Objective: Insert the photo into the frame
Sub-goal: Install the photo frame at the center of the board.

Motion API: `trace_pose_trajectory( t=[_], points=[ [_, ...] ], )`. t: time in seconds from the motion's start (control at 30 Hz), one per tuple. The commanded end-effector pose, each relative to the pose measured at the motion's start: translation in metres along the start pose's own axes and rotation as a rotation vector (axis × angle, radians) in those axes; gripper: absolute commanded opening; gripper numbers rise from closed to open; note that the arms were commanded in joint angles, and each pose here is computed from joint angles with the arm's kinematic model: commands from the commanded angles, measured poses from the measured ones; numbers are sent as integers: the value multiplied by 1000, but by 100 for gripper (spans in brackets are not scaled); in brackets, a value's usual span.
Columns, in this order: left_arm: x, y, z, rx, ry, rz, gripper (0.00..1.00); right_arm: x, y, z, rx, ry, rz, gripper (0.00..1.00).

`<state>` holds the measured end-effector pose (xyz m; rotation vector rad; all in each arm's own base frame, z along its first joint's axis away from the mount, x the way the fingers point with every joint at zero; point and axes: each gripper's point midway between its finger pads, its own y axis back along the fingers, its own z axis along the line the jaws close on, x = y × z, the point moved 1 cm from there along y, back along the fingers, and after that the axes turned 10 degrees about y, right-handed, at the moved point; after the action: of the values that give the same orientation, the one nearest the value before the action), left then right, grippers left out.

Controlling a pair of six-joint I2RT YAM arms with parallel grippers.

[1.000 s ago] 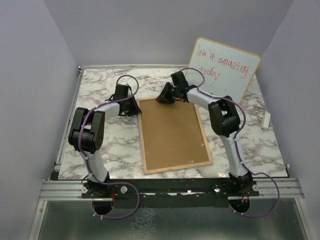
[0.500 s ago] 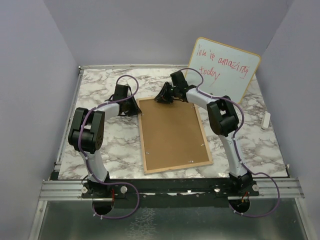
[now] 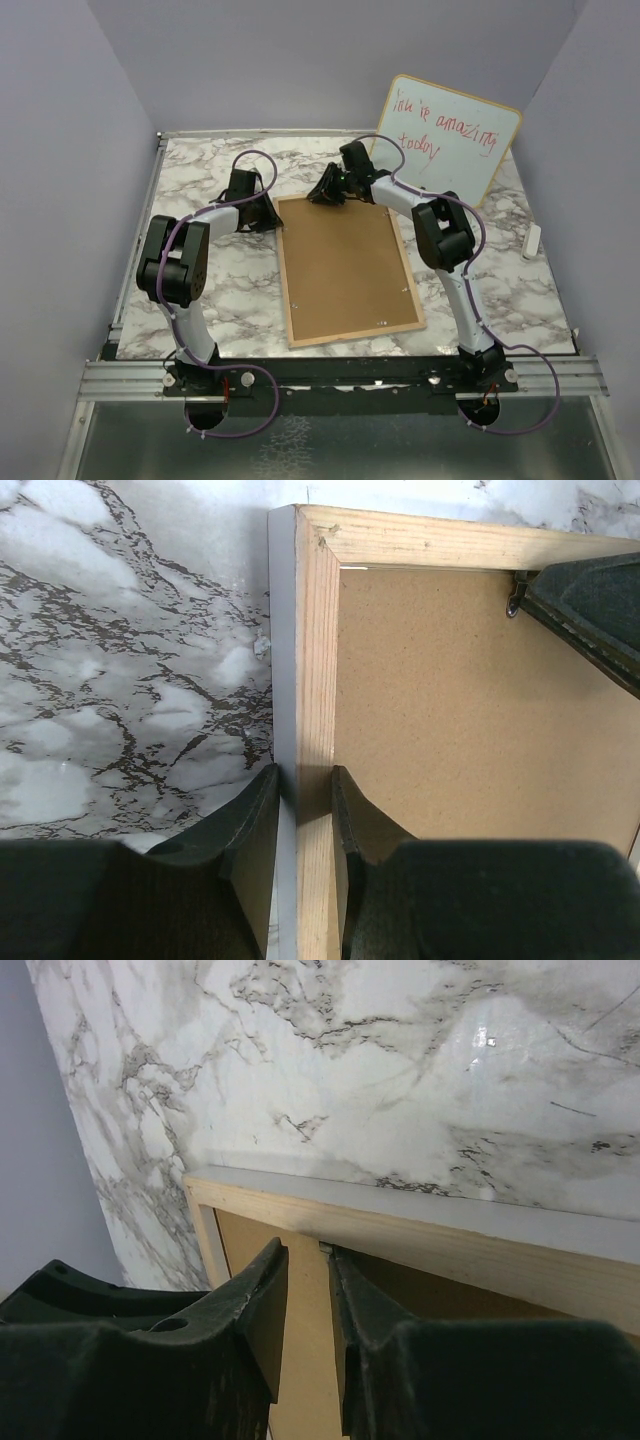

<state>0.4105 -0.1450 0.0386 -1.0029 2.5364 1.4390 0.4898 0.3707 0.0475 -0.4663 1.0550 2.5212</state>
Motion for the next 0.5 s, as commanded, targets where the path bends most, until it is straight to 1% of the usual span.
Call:
trace_pose_trajectory(
  t=[0.0, 0.1, 0.2, 0.3, 0.37, 0.47],
  points=[
    [24, -5, 19, -46, 8, 74, 26, 22, -16, -28, 56, 11, 46, 28],
    [23, -4, 19, -47, 3, 69, 26, 16, -11, -23, 55, 21, 30, 29],
    [19, -2, 19, -56, -4, 60, 28, 5, -2, -8, 19, 46, 13, 35],
    [10, 1, 21, -109, -15, 41, 35, -20, 19, 13, -11, 80, -46, 42],
    [2, 6, 17, -121, -22, 27, 41, -37, 40, 23, 3, 111, -91, 52],
    [-11, 15, 5, -108, -32, 5, 51, -53, 74, 33, 29, 166, -140, 55]
  ],
)
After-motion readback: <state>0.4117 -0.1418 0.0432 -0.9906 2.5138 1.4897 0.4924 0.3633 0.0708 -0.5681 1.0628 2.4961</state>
